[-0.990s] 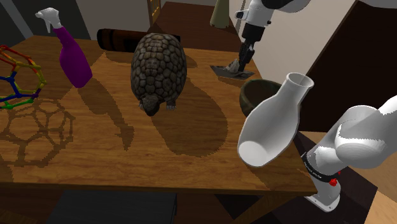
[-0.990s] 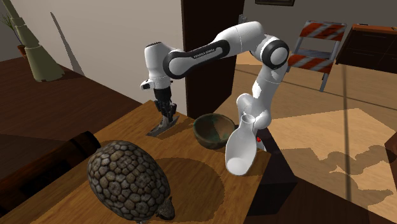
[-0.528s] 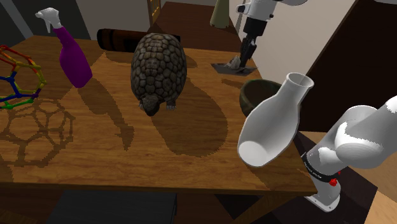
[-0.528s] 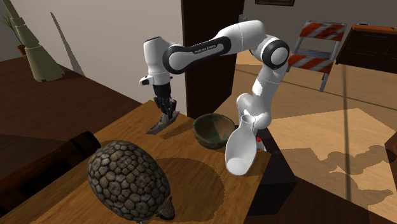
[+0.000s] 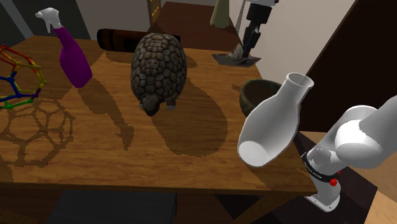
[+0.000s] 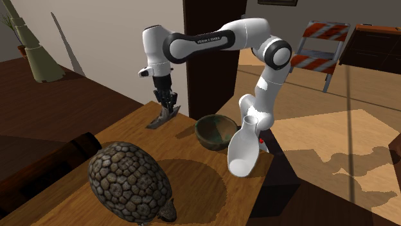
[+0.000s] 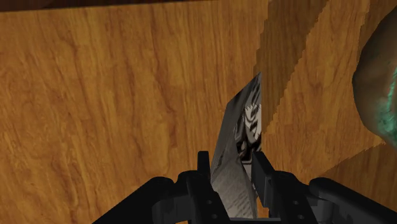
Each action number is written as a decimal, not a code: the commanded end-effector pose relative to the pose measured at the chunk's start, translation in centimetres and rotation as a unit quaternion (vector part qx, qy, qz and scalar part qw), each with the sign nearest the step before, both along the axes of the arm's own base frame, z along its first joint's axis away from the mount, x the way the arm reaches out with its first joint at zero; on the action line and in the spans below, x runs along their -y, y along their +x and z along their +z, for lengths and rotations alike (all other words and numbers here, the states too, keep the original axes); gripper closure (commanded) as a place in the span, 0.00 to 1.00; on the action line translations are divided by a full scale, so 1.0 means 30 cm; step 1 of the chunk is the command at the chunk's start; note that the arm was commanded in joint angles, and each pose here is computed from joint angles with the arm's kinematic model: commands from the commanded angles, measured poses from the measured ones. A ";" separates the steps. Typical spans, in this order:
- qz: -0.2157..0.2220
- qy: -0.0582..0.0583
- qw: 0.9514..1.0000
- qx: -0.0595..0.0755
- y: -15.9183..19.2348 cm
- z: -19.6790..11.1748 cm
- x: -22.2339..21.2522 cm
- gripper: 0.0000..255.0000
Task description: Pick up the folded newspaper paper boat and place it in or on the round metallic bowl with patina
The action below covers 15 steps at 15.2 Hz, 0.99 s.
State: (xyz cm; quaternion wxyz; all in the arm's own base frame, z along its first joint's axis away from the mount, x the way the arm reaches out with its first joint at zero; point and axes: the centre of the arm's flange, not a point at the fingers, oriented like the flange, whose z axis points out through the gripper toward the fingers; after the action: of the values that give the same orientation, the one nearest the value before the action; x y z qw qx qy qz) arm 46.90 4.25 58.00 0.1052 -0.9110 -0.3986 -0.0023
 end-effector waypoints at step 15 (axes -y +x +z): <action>0.000 0.000 1.000 0.000 0.000 0.280 0.003 1.00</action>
State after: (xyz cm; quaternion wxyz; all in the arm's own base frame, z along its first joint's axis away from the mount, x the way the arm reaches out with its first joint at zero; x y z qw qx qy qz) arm 46.92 4.19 65.86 0.1052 -0.9110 -0.3987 -0.0023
